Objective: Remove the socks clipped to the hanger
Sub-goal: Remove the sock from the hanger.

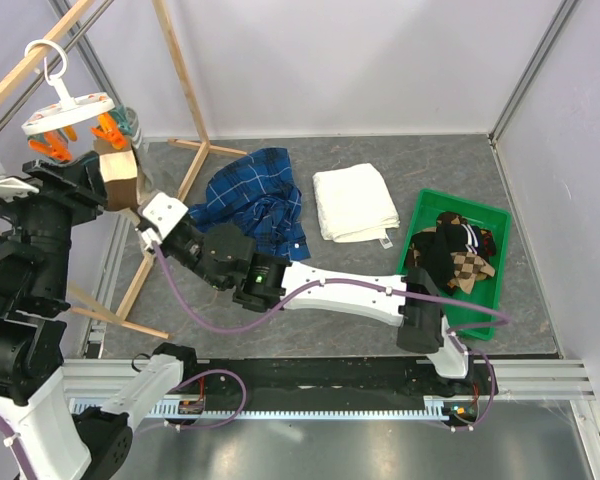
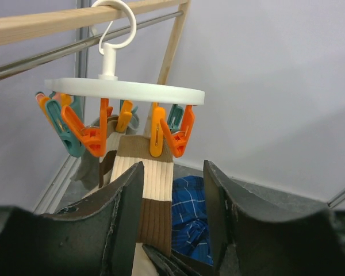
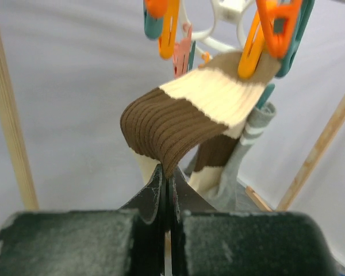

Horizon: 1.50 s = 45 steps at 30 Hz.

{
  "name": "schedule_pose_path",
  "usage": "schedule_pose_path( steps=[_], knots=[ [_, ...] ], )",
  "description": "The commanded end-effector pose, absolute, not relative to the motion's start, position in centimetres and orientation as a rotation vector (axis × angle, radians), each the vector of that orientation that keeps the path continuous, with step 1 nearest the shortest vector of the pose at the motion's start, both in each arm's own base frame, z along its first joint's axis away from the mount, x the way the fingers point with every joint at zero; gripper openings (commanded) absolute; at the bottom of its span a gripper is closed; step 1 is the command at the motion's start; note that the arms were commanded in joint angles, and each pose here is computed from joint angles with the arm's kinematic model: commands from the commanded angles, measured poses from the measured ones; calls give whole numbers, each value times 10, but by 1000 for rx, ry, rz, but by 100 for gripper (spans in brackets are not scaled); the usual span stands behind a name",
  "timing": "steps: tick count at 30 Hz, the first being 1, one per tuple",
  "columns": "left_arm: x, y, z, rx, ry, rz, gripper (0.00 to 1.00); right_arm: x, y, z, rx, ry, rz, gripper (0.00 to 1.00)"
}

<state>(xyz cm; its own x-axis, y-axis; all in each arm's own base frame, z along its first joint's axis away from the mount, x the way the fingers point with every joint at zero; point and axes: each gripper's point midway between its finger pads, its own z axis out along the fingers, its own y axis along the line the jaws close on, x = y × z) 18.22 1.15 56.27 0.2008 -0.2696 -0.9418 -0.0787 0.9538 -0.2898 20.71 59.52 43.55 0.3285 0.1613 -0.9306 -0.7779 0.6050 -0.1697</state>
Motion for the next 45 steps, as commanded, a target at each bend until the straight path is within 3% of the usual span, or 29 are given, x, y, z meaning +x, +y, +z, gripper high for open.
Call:
schedule_pose_path(
  steps=[1, 16, 32, 45],
  knots=[
    [193, 20, 561, -328, 1386, -70, 52, 225, 598, 452, -608, 1081, 641, 0],
    [219, -64, 579, -23, 1411, -431, 52, 207, 593, 445, -688, 981, 690, 0],
    [274, -52, 563, -133, 1448, -337, 53, 216, 588, 438, -692, 989, 639, 0],
    [271, -36, 535, -147, 1489, -227, 52, 218, 576, 456, -680, 1017, 663, 0]
  ],
)
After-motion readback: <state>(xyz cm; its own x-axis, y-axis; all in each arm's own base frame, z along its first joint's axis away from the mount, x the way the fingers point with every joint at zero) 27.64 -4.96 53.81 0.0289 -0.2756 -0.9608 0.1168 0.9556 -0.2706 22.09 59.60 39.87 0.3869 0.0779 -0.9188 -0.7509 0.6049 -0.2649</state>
